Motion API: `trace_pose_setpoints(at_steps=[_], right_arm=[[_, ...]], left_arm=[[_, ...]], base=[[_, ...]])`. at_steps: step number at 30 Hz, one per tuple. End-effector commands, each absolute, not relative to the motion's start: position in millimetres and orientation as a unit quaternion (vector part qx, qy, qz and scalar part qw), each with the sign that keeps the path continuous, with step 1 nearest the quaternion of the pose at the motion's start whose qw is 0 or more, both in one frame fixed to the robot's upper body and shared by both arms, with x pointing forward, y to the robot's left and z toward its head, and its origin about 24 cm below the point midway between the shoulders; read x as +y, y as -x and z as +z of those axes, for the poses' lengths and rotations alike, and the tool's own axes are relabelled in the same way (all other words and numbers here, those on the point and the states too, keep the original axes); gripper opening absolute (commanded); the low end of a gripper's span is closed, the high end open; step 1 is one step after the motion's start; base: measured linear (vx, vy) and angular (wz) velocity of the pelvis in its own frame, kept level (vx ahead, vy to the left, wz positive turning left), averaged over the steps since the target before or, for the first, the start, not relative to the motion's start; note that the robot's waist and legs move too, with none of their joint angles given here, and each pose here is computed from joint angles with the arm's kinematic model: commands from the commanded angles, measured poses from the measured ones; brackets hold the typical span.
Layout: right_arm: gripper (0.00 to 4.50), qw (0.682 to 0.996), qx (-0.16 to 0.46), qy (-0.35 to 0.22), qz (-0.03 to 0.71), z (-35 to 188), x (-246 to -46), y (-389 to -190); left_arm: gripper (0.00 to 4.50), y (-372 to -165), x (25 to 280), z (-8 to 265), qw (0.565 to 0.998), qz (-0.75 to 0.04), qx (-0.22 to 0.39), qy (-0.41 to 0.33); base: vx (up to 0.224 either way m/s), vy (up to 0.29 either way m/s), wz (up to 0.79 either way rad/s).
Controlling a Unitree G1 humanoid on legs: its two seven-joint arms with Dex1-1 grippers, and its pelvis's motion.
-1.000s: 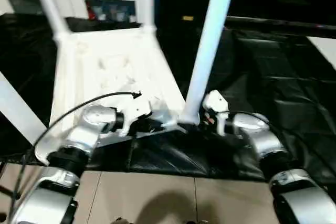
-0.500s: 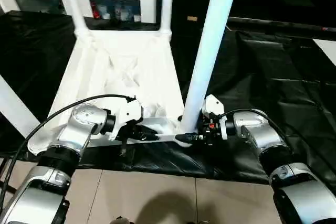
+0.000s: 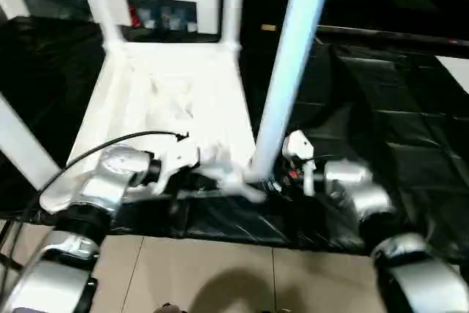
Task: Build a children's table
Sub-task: Rotate leg to tighten
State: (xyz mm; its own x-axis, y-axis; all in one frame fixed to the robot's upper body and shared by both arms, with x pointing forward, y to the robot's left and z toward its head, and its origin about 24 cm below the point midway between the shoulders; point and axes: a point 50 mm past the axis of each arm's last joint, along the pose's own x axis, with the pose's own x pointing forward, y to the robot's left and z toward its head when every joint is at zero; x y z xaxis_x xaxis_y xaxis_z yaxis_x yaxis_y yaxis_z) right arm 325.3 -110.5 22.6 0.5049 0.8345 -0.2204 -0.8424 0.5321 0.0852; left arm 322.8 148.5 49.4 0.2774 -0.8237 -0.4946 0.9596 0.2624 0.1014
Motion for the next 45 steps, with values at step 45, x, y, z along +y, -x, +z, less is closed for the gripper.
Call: trace_pose_setpoints(at_steps=[45], right_arm=[[2.45,0.746,0.137,0.068,0.648,48,-113.3,-328.7]], left_arm=[[0.00,-311,166,52,0.694,-0.644,0.197,-0.257]], base=[[0.002,-0.002,0.00]])
